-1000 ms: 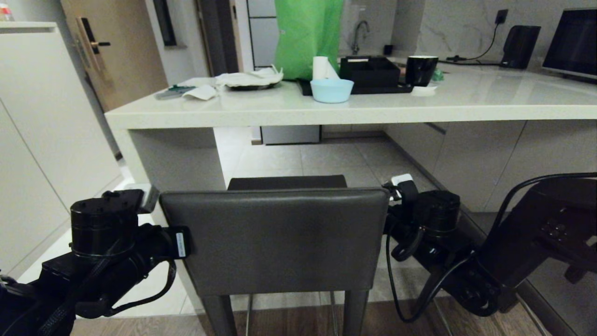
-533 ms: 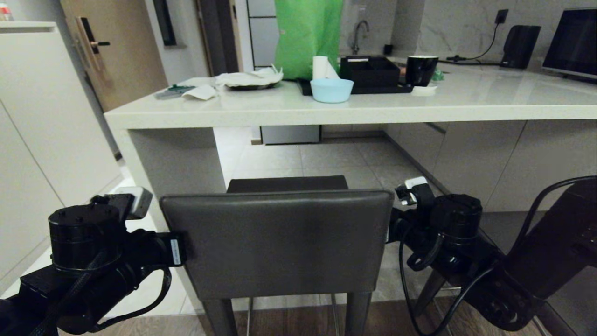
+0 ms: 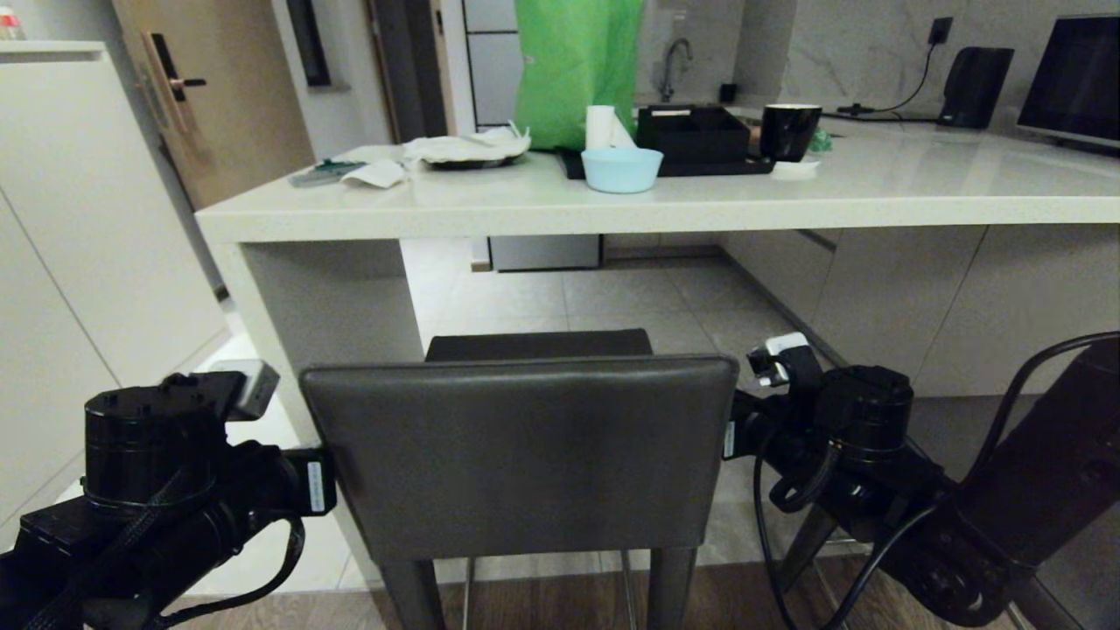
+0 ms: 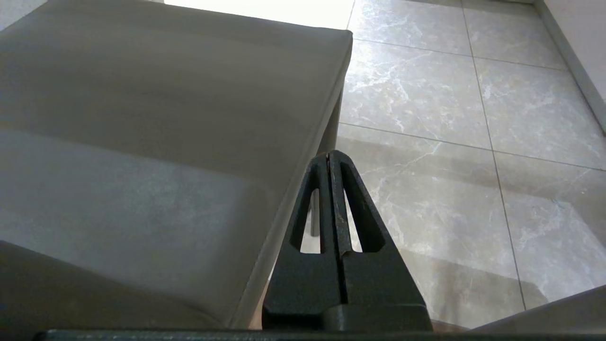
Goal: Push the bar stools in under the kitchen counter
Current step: Push the gray chair back under the dining table
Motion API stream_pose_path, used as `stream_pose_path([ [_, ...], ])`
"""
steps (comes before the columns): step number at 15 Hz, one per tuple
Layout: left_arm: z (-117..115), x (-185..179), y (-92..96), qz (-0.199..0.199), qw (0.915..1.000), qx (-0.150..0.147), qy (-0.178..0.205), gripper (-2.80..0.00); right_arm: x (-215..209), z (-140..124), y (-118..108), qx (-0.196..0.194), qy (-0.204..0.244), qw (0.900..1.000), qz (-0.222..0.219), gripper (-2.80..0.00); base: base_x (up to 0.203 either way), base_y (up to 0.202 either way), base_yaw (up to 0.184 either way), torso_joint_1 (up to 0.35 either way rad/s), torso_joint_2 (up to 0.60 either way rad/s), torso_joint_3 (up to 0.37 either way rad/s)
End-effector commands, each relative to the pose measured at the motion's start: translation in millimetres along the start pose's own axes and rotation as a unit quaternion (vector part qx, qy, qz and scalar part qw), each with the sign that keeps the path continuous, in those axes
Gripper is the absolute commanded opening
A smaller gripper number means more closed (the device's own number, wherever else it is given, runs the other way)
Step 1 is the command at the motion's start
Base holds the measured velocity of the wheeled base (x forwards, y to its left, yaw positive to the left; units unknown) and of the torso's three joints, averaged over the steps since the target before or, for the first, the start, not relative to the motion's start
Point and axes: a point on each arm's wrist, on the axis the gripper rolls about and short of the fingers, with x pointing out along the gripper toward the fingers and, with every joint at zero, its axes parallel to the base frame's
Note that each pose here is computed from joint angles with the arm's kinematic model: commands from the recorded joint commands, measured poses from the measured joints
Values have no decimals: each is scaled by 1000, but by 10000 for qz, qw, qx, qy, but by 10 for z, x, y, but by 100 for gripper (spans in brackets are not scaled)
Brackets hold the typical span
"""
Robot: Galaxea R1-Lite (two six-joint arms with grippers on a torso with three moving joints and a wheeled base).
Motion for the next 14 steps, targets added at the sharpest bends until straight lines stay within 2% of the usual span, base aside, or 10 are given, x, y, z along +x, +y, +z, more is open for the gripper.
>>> stream_pose_path([
  [1, -51, -22, 25, 43, 10000, -16, 63, -280, -3, 2, 1, 0, -26, 10000, -5, -280, 0, 0, 0, 0, 0, 0],
  [3, -163, -20, 24, 17, 9996, 16, 289, -280, -16, -19, 2, -8, 19, 10000, 0, -280, 0, 0, 0, 0, 0, 0],
  [7, -145, 49, 4, -27, 9995, -34, 322, -280, -32, -32, 66, -44, 44, 9999, 99, -280, 0, 0, 0, 0, 0, 0],
  [14, 73, 270, -89, -115, 9999, -66, 76, -280, -22, -39, 176, -83, 36, 9996, 250, -280, 0, 0, 0, 0, 0, 0],
])
